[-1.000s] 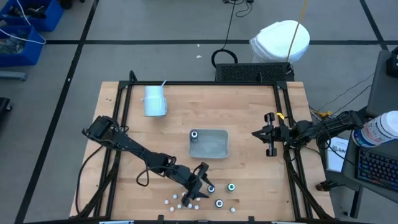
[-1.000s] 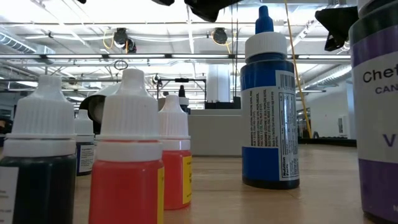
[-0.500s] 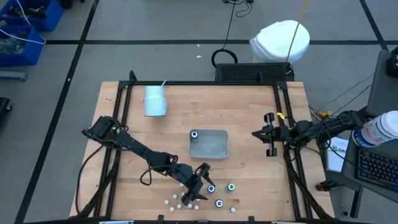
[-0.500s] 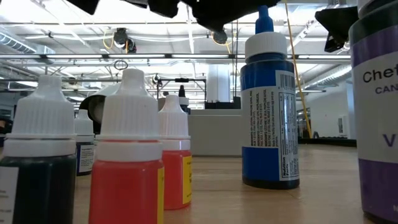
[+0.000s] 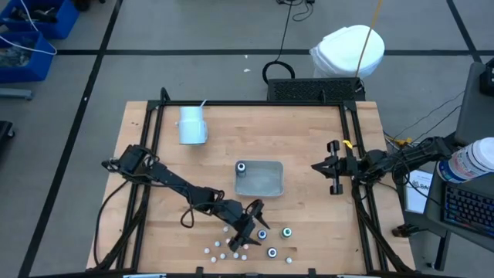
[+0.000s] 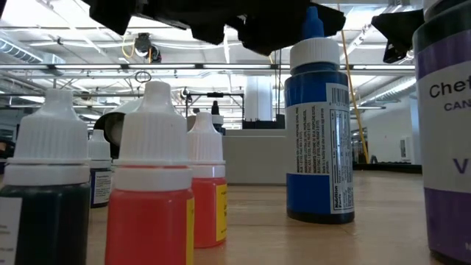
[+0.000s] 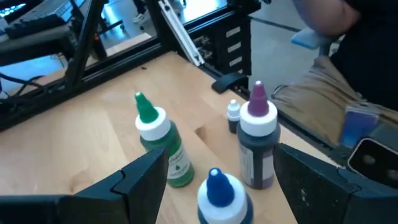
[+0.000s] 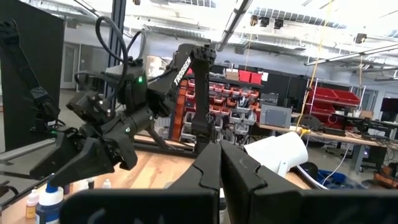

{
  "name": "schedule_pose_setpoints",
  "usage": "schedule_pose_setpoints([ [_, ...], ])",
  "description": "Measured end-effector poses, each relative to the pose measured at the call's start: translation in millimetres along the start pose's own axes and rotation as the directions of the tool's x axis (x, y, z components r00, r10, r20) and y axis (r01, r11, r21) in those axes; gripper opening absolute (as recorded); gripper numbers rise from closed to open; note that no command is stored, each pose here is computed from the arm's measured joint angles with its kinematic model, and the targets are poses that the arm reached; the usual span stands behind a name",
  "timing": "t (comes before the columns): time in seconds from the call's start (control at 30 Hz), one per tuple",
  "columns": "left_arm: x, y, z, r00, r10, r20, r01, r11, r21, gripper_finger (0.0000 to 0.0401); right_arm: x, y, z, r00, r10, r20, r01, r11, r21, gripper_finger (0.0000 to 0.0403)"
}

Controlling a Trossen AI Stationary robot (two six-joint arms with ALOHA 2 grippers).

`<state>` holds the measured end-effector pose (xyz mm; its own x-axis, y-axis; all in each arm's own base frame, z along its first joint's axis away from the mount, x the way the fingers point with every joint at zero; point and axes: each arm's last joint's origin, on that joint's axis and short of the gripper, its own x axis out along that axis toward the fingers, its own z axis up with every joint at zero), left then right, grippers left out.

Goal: Pick & Place food coloring
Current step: Put the large blue food coloring bottle into the white container

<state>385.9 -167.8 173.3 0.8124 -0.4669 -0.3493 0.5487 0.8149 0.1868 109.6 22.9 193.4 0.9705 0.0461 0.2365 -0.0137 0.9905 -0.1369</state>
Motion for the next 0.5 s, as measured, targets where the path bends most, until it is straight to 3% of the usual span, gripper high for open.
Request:
schedule_pose_setpoints([
  [0.5, 4.4, 6.5, -12.5, 0.999, 0.007, -0.040, -0.009, 0.999, -0.039, 0.0285, 0.0, 0.0, 0.3, 1.000, -0.001, 0.003, 0.001, 1.000, -0.002, 0.0000],
])
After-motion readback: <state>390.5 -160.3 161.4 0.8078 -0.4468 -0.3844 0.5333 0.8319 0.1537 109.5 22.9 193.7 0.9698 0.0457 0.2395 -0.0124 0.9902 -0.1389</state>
